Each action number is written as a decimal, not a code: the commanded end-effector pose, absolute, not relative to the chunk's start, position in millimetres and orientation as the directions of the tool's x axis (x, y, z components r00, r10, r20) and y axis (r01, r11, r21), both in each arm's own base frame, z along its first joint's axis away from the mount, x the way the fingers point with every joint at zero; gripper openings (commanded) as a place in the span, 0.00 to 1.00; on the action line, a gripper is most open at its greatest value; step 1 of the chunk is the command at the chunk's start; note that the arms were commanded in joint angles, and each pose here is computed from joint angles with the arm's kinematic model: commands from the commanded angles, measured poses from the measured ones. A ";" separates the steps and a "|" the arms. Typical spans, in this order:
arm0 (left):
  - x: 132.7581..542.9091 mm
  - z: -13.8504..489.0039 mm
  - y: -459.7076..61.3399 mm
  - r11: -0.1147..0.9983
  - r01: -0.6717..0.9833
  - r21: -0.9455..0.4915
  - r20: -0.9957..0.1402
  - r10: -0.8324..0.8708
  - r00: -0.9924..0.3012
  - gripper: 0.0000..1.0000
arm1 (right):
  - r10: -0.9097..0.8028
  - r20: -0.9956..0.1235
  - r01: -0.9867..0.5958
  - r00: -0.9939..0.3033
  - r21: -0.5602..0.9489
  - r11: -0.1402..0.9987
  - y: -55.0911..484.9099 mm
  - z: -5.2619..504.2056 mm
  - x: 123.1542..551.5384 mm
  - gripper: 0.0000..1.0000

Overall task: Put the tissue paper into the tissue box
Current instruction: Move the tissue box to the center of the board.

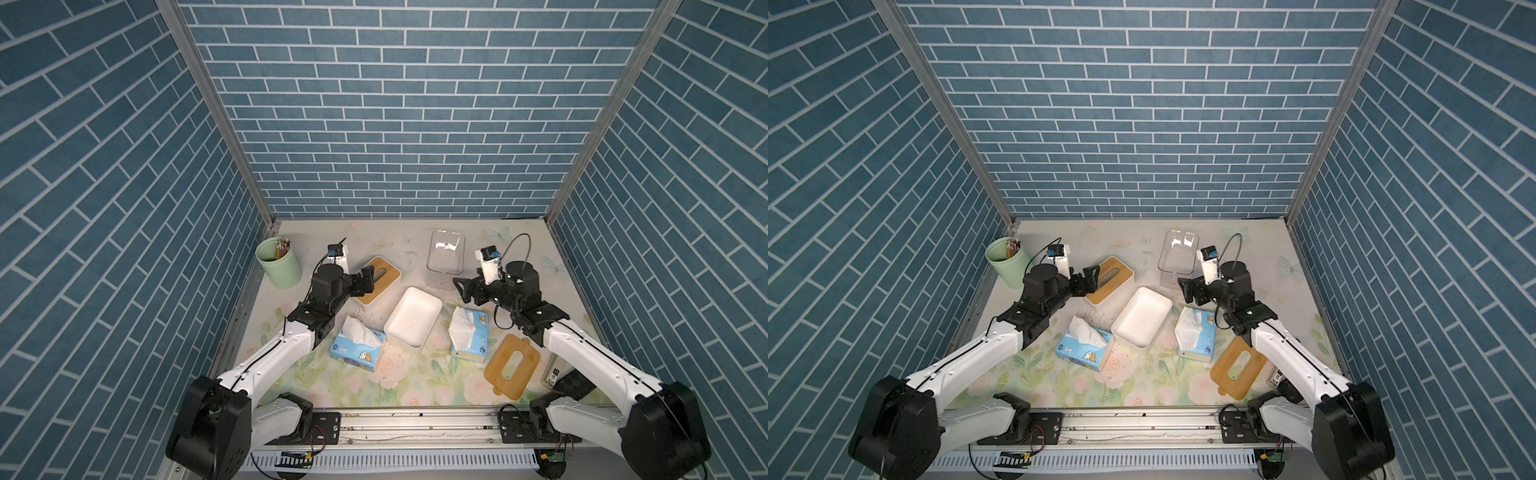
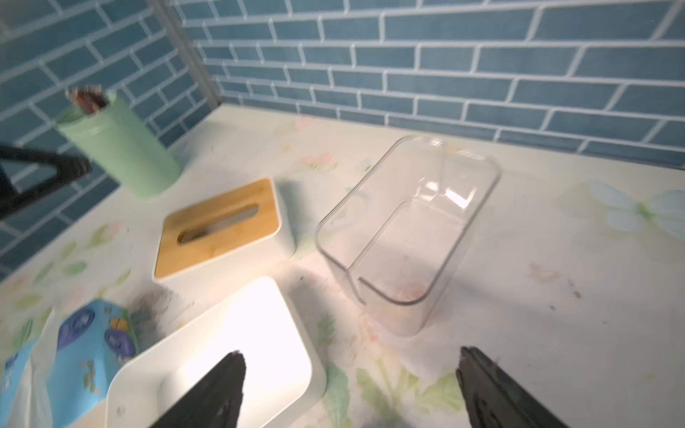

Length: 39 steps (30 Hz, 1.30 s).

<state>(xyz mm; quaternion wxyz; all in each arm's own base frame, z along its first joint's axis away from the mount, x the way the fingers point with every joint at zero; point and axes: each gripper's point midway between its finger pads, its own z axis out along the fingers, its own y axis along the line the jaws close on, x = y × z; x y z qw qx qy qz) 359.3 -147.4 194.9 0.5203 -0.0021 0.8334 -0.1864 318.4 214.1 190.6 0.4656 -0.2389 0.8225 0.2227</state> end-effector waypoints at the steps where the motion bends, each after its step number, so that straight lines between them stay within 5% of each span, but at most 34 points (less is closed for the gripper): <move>1: 349.6 172.8 -146.6 0.957 0.151 -0.249 -0.837 -0.134 -0.530 0.94 | -0.396 -0.794 -0.685 -0.461 0.034 0.728 239.8 157.3 304.3 0.88; 15: 347.3 162.0 -142.5 0.962 0.144 -0.233 -0.842 -0.125 -0.525 0.97 | -0.623 -0.617 -0.752 -0.480 -0.075 0.654 282.3 94.8 335.8 0.73; 30: 345.0 163.4 -143.6 0.958 0.159 -0.237 -0.846 -0.123 -0.519 0.98 | -0.649 -0.566 -0.764 -0.509 -0.051 0.644 300.9 67.5 353.4 0.38; 39: 343.1 160.2 -149.0 0.952 0.176 -0.252 -0.835 -0.122 -0.537 0.99 | -0.597 -0.563 -0.665 -0.571 -0.109 0.739 277.6 67.3 368.9 0.21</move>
